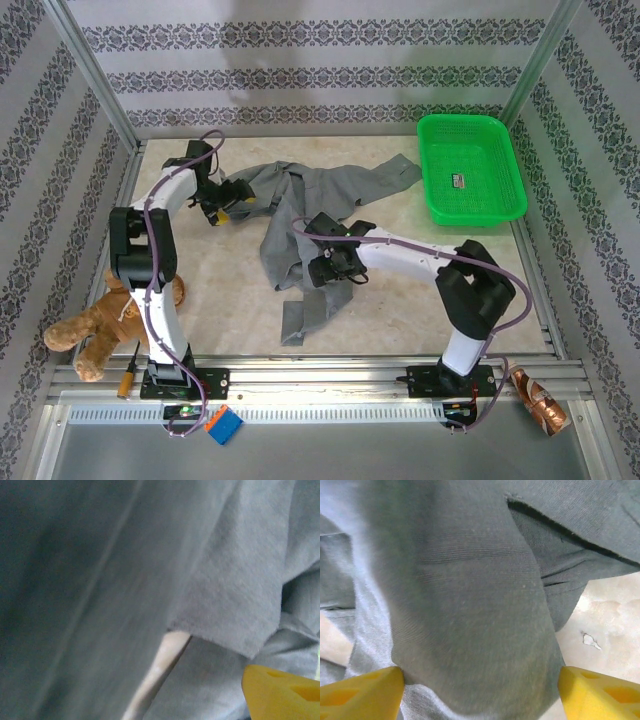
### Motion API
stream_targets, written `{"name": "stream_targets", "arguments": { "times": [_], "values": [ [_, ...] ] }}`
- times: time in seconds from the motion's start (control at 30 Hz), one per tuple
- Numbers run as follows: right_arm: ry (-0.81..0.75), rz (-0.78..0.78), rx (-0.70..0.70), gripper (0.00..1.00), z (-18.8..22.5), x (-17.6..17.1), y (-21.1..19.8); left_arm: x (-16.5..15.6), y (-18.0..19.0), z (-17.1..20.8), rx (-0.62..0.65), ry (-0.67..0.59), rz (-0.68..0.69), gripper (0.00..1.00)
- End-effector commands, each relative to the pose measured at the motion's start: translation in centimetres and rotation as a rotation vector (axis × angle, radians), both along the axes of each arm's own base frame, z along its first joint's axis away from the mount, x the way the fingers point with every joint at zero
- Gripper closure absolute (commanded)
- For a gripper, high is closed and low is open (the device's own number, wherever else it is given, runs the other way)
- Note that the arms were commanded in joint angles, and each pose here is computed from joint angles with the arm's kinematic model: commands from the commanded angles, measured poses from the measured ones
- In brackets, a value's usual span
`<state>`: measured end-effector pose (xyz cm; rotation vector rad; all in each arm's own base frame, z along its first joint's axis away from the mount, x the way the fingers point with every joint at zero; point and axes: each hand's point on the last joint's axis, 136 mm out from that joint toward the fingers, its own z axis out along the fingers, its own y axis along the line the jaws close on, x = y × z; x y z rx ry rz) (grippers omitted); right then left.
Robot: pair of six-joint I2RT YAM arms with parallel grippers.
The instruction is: Fold and stack the long sleeve shirts
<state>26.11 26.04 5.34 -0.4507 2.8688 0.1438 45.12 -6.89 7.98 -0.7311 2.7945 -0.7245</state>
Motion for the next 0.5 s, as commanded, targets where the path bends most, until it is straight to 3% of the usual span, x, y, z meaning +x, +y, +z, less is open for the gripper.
{"name": "stream_targets", "arguments": {
  "times": [0.0,0.13,0.23,0.3,0.47],
  "values": [
    [-0.007,-0.029,-0.032,0.24,-0.9,0.2,-0.3,1.9,-1.2,-0.1,-0.054,-0.026,0.049,0.15],
    [-0.007,-0.032,-0.058,0.35,-1.4,-0.3,-0.8,2.5,-1.4,-1.6,-0.059,-0.014,0.097,0.2],
    [-0.008,-0.031,-0.074,0.49,-1.6,-0.7,-1.3,3.3,-1.1,-2.1,-0.06,-0.033,0.153,0.27],
    [-0.007,-0.031,-0.085,0.54,-1.8,-1.1,-1.7,3.8,-0.9,-2.3,-0.055,-0.044,0.184,0.34],
    [-0.002,-0.017,-0.098,0.79,-1.7,-2.3,-2.5,5.6,-0.5,-1.9,-0.055,-0.082,0.238,0.72]
  ]
}}
